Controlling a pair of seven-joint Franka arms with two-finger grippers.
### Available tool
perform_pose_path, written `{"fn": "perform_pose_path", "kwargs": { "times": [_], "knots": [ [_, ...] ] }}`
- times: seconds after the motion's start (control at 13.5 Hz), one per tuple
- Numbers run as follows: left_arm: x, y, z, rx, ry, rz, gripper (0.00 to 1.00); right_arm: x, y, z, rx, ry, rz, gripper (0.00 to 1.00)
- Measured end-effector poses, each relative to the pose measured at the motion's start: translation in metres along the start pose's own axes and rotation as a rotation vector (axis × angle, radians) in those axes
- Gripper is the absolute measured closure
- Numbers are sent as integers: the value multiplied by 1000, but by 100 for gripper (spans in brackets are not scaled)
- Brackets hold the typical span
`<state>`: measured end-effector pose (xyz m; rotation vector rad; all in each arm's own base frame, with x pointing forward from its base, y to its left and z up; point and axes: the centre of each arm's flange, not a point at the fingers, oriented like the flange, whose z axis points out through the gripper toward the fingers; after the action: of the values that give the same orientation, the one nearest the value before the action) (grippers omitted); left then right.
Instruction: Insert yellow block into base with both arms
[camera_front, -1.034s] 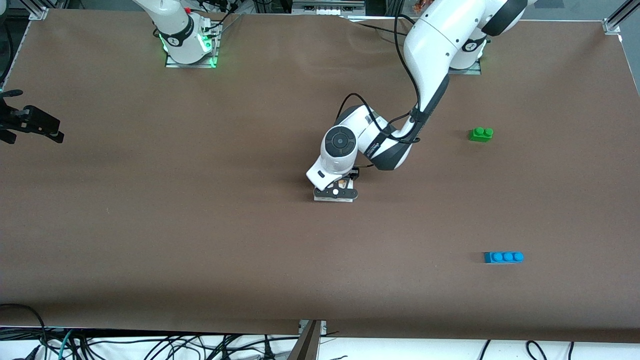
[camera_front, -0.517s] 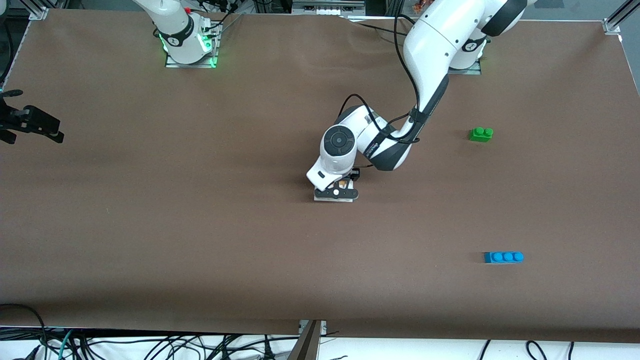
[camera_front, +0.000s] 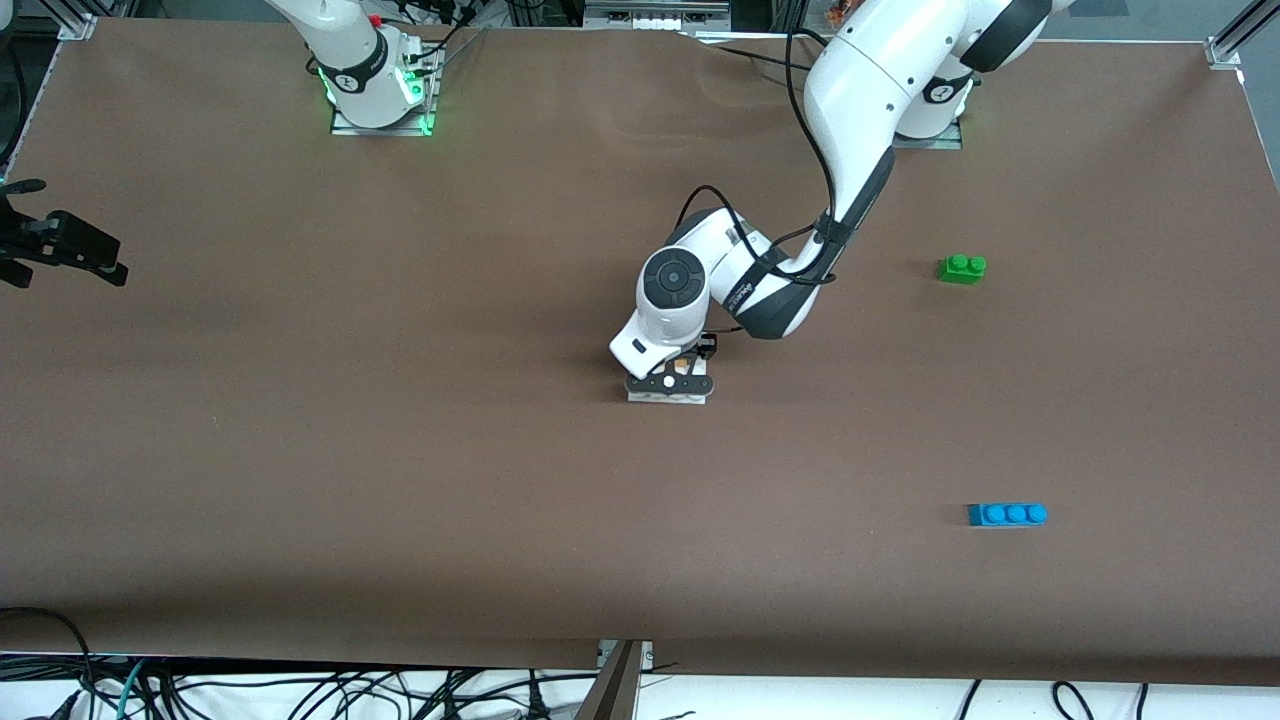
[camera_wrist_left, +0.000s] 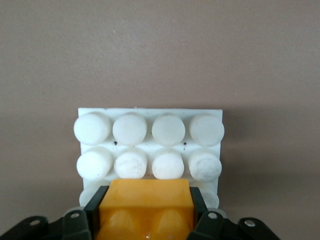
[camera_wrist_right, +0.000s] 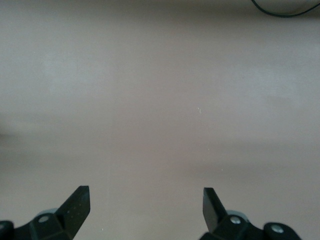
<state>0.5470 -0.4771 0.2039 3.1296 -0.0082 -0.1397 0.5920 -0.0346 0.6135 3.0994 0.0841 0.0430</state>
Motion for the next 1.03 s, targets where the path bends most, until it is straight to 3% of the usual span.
{"fn": "perform_pose_path", "kwargs": {
  "times": [0.59,0.66,0.81,1.03],
  "knots": [
    [-6,1,11,33,-10,18,31,0,0,0,0,0,0,0],
    [-5,0,11,35,-11,13,26,0,0,0,0,0,0,0],
    [-5,0,12,36,-11,2,4,0,0,0,0,0,0,0],
    [-4,-2,6,48,-20,-9,0,0,0,0,0,0,0,0]
  ]
}}
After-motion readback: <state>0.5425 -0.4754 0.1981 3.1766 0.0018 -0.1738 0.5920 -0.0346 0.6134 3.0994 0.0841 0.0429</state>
